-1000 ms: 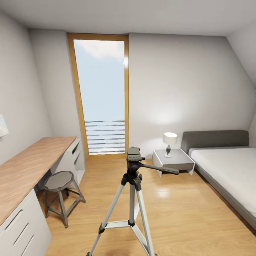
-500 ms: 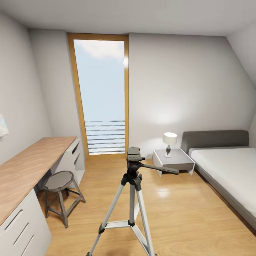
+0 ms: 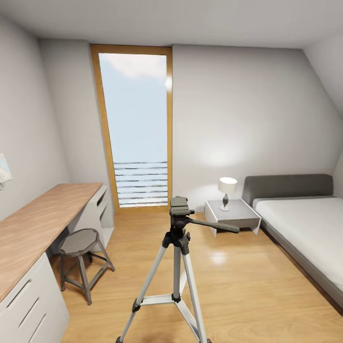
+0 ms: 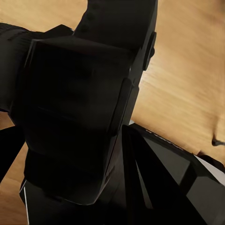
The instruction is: Attach the digital camera to the camera tripod in the bedroom.
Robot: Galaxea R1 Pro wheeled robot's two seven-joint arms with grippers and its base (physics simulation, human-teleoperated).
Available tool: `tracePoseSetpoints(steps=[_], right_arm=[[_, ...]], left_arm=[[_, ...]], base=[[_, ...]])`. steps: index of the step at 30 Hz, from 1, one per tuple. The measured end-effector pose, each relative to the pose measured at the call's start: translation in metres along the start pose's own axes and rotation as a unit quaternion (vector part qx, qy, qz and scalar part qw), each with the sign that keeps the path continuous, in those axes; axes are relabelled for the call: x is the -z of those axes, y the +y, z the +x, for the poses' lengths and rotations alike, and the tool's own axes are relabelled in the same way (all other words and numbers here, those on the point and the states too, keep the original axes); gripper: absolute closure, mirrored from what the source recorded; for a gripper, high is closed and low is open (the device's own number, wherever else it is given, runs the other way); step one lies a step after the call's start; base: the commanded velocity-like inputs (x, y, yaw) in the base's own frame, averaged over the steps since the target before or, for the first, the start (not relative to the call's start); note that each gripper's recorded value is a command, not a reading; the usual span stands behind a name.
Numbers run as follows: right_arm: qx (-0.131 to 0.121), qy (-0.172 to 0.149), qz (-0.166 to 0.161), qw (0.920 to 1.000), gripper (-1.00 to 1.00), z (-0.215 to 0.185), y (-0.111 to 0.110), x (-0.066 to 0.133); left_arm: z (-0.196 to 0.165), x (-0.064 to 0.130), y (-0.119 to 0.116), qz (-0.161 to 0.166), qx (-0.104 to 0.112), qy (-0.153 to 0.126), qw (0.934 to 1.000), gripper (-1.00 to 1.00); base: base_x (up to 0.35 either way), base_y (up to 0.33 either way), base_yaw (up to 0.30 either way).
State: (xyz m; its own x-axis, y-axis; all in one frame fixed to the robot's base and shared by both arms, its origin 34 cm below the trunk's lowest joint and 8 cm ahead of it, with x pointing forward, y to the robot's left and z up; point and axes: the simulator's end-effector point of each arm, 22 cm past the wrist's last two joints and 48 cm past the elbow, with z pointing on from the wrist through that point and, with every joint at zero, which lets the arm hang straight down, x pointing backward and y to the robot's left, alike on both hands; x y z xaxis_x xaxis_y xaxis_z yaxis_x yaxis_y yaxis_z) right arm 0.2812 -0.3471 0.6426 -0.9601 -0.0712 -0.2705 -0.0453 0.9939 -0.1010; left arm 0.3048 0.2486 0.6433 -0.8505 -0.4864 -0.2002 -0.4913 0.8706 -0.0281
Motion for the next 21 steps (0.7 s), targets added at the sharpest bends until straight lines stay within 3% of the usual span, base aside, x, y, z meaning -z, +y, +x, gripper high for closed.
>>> tracePoseSetpoints(steps=[10,21], right_arm=[[0.001,-0.001,-0.001,1.0,-1.0,-0.0011,0.0024,-0.0002],[0.004,-0.006,-0.002,1.0,-1.0,-0.0033,0.0028,0.0]], left_arm=[[0.0003,0.0,-0.0004,0.0,-0.001,0.0,1.0,1.0],[0.0006,0.0001,0.0,0.0,0.0,0.0,1.0,1.0]], base=[[-0.267,0.0,0.0],[-0.044,0.0,0.0]])
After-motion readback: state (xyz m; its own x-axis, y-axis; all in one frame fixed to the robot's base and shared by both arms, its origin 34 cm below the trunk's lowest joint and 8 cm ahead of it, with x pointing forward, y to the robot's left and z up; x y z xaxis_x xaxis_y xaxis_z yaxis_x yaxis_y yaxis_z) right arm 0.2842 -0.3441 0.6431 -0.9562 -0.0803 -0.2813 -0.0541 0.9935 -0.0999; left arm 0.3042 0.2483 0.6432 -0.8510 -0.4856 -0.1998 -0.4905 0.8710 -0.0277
